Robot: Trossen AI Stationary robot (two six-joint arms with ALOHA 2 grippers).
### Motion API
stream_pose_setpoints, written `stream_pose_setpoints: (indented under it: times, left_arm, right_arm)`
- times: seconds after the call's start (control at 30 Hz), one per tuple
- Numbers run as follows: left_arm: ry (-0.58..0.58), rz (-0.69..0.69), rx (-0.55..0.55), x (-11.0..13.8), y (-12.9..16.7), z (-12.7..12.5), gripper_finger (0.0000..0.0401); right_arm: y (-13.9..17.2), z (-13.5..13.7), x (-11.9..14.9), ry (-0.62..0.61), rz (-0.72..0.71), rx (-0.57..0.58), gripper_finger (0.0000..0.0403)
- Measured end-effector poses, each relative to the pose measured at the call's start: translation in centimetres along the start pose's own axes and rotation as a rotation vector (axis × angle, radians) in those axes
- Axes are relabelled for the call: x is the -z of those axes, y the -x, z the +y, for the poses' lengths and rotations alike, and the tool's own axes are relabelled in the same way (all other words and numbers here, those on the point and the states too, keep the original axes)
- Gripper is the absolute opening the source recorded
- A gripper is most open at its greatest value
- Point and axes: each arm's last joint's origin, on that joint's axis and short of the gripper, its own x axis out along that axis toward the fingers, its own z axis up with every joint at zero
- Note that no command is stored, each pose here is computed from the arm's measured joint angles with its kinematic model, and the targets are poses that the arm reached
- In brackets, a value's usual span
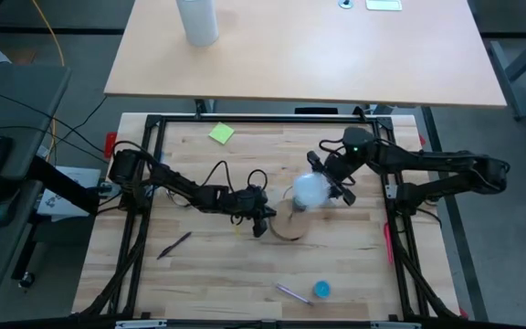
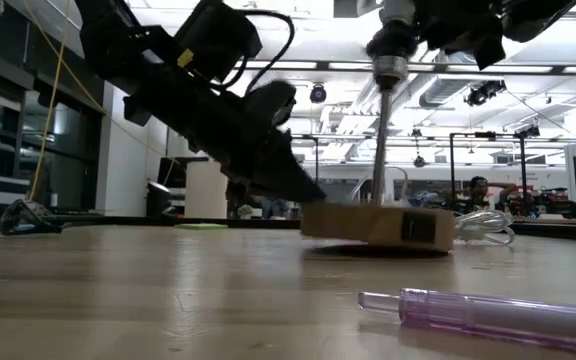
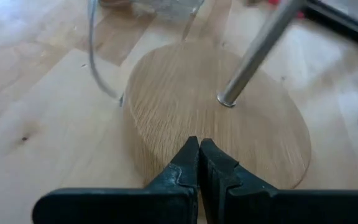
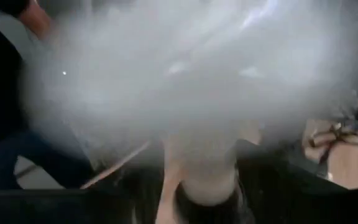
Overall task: Screw lightbulb
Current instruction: Remove the lightbulb from the lamp
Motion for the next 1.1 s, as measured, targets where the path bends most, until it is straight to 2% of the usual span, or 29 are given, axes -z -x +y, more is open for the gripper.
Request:
stream_pose_setpoints:
  times: [0.2,0.43,0.57,0.73,0.8,1.0,1.1]
  left_arm:
    - [-0.006,0.042,-0.019,0.5,0.0,0.3,0.0000]
    - [-0.004,0.045,-0.015,0.5,0.0,0.3,0.0000]
    - [-0.004,0.040,-0.012,0.5,0.0,0.3,0.0000]
    - [-0.004,0.037,-0.011,0.4,0.0,0.3,0.0000]
    - [-0.004,0.036,-0.011,0.4,0.0,0.3,0.0000]
    - [-0.011,0.033,-0.007,0.4,0.0,0.3,0.0000]
    - [-0.011,0.032,-0.006,0.4,0.0,0.3,0.0000]
  right_arm:
    - [0.0,0.0,-0.5,-0.056,-0.017,0.032,0.0224]
    - [0.4,0.6,-0.4,-0.113,0.022,0.065,0.0234]
    - [0.8,2.2,-0.7,-0.164,0.065,0.100,0.0235]
    - [0.4,5.7,-1.3,-0.218,0.122,0.149,0.0236]
    - [-0.2,7.0,-1.5,-0.223,0.145,0.237,0.0236]
    - [-2.8,9.9,-1.6,-0.273,0.092,0.675,0.0236]
    - [-4.3,11.2,-1.3,-0.325,0.041,0.776,0.0236]
